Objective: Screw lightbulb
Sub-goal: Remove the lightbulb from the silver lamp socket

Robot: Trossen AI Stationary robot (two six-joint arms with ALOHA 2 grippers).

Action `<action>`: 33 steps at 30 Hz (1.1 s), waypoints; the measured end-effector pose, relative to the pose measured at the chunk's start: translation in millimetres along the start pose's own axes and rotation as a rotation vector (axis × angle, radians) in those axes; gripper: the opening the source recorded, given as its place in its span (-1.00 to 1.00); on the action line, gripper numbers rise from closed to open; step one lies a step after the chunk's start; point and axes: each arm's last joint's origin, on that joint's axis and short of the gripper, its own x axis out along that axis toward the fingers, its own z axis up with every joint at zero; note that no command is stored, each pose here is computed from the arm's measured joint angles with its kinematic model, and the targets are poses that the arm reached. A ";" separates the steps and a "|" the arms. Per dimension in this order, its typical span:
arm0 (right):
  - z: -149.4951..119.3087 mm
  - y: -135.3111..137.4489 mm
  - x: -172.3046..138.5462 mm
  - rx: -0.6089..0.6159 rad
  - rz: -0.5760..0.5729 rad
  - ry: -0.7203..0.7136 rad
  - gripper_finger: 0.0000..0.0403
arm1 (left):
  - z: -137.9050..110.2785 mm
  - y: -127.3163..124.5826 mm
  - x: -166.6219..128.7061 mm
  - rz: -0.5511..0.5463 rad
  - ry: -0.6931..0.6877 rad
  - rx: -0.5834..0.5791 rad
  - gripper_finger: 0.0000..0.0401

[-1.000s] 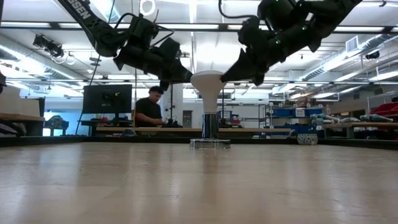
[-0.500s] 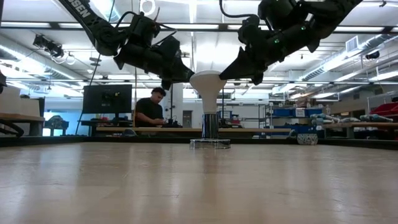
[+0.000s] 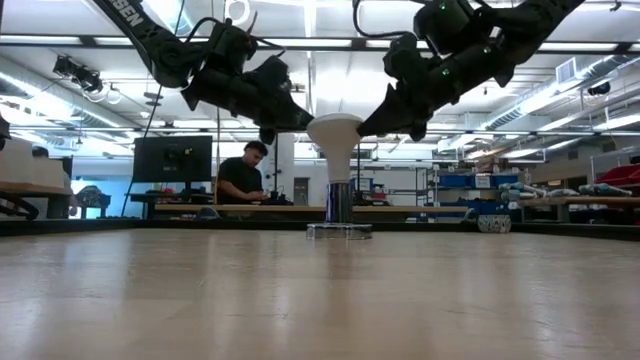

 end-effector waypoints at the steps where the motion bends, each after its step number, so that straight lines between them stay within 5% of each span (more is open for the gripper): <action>1: -0.8 -1.1 0.0 0.001 -0.008 0.008 -0.98 | 0.0 -0.3 0.0 -0.006 0.001 0.000 -1.00; 13: -1.4 -21.5 -1.7 0.046 -0.165 0.013 -0.98 | 1.1 -14.3 -2.9 -0.101 0.035 -0.025 -1.00; 26: -7.7 -39.7 -10.6 0.026 -0.212 0.116 -0.86 | 4.5 -24.0 -4.2 -0.105 0.026 -0.005 -1.00; 33: -33.1 -41.2 -10.9 0.036 -0.025 0.116 -0.77 | 6.5 -24.0 -4.4 -0.105 0.008 0.002 -1.00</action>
